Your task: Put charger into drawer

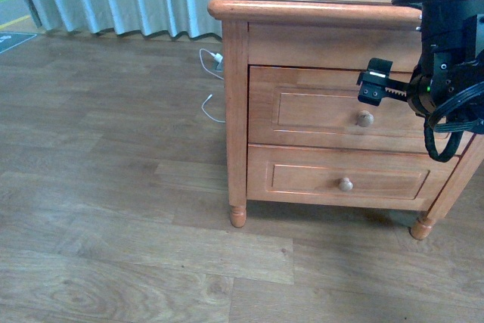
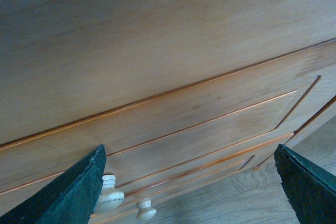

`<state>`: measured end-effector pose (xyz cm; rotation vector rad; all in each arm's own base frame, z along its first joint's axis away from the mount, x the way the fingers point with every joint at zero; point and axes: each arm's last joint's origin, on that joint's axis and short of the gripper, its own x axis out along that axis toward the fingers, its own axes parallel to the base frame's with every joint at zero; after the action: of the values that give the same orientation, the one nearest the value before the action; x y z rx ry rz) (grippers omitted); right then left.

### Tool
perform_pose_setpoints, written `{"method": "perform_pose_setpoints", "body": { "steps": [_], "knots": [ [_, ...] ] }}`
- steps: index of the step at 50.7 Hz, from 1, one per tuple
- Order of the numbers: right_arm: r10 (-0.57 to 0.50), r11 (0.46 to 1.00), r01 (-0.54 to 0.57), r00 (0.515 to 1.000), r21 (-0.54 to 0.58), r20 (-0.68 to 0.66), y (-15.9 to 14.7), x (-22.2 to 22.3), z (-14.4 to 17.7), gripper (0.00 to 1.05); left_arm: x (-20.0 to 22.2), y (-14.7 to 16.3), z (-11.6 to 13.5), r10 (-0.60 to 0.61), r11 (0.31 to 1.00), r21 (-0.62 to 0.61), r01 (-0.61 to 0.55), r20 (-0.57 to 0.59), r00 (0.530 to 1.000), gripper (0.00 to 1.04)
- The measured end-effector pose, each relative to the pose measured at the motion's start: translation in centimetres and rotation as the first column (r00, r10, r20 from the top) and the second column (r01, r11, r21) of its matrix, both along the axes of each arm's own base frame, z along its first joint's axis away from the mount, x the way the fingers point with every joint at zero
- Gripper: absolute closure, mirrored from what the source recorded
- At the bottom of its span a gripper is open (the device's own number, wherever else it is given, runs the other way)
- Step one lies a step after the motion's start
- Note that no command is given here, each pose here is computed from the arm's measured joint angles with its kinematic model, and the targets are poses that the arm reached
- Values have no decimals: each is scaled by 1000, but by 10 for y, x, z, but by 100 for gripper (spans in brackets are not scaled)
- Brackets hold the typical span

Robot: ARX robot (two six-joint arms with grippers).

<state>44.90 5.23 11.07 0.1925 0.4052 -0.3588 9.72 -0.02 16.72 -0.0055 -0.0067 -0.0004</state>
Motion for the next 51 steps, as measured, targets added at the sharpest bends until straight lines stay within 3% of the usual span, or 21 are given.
{"method": "perform_pose_setpoints", "body": {
  "steps": [14, 23, 39, 51],
  "knots": [
    [40, 999, -40, 999, 27, -6, -5, 3, 1, 8, 0, 0, 0, 0, 1000, 0, 0, 0, 1000, 6],
    [130, 988, -129, 992, 79, -1, -11, -17, 13, 8, 0, 0, 0, 0, 1000, 0, 0, 0, 1000, 6],
    [310, 946, -303, 949, 113, -52, -19, -98, 52, 8, 0, 0, 0, 0, 1000, 0, 0, 0, 1000, 6],
    [435, 897, -432, 900, 95, -18, -39, -201, 96, 8, 0, 0, 0, 0, 1000, 0, 0, 0, 1000, 6]
  ]
}}
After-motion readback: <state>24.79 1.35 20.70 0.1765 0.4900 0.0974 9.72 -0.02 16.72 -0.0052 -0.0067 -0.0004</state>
